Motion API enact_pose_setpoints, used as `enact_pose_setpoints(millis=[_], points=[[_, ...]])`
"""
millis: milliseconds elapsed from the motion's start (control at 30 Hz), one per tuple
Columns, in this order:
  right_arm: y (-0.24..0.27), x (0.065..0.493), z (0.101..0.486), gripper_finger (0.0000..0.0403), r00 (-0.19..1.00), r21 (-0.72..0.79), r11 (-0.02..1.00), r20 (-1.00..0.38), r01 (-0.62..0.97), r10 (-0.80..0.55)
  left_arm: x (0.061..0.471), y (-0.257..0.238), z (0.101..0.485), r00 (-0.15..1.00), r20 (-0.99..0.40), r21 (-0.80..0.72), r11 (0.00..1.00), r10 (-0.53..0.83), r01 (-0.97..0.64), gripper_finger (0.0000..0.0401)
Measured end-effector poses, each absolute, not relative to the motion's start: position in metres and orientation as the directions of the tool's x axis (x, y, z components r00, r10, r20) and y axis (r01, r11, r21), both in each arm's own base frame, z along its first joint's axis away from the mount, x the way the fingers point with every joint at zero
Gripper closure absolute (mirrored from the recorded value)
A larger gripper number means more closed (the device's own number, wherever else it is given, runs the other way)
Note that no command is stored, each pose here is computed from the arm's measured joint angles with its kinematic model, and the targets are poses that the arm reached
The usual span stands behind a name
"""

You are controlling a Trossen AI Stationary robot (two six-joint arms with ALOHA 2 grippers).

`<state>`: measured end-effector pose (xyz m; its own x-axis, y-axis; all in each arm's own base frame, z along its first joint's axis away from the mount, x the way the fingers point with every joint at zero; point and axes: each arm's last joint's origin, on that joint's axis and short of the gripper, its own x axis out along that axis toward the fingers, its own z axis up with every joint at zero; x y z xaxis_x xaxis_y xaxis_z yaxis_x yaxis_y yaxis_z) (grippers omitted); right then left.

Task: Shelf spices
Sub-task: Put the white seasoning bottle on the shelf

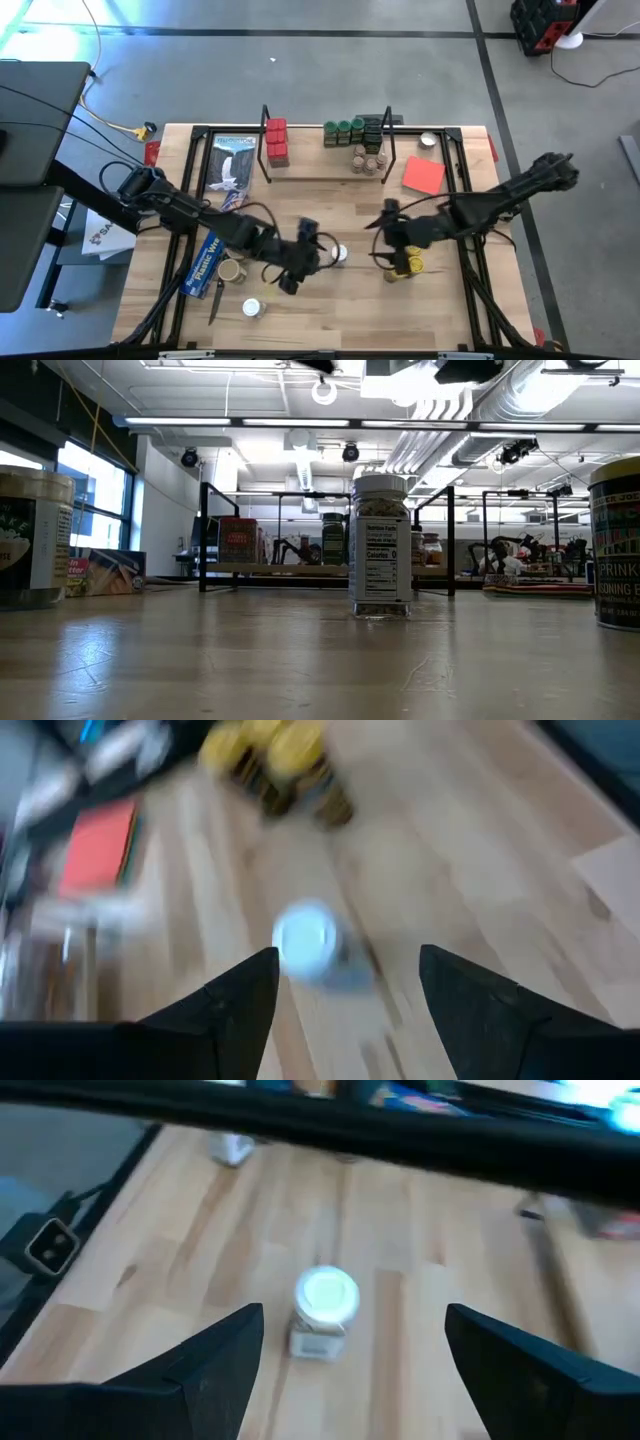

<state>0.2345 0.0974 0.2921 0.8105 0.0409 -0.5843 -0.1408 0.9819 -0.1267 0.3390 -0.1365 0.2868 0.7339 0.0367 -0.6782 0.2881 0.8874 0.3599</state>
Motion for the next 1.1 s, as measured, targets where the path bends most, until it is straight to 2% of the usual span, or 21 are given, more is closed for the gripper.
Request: enact_pose_setpoints(millis=[100,167,367,567,733,1100], points=[[0.105,0.214,0.301,0.0096,0.827,-0.13,0.989,-0.562,-0.07,-0.015,0.355,-0.127,0.29,0.761,-0.648,0.424,0.815,-0.031,0.394,0.0164],[0.111,0.205,0.303,0.0096,0.835,-0.125,0.991,-0.55,-0.037,-0.038,0.365,-0.119,0.294,0.757,-0.65,0.423,0.801,-0.058,0.425,0.0164],[0.125,0.19,0.3,0.0096,0.831,-0.116,0.991,-0.544,0.062,-0.115,0.389,-0.094,0.286,0.645,-0.752,0.354,0.744,-0.133,0.566,0.0151],[0.129,0.185,0.297,0.0096,0.828,-0.066,0.988,-0.54,0.138,-0.152,0.402,-0.087,0.258,0.536,-0.839,0.384,0.6,-0.091,0.702,0.012],[0.129,0.185,0.297,0.0096,0.829,-0.062,0.988,-0.537,0.143,-0.153,0.412,-0.088,0.243,0.538,-0.842,0.448,0.495,-0.047,0.744,0.0093],[0.129,0.185,0.297,0.0096,0.828,-0.045,0.987,-0.539,0.154,-0.154,0.428,-0.073,0.222,0.517,-0.838,0.355,0.546,-0.174,0.759,0.0084]])
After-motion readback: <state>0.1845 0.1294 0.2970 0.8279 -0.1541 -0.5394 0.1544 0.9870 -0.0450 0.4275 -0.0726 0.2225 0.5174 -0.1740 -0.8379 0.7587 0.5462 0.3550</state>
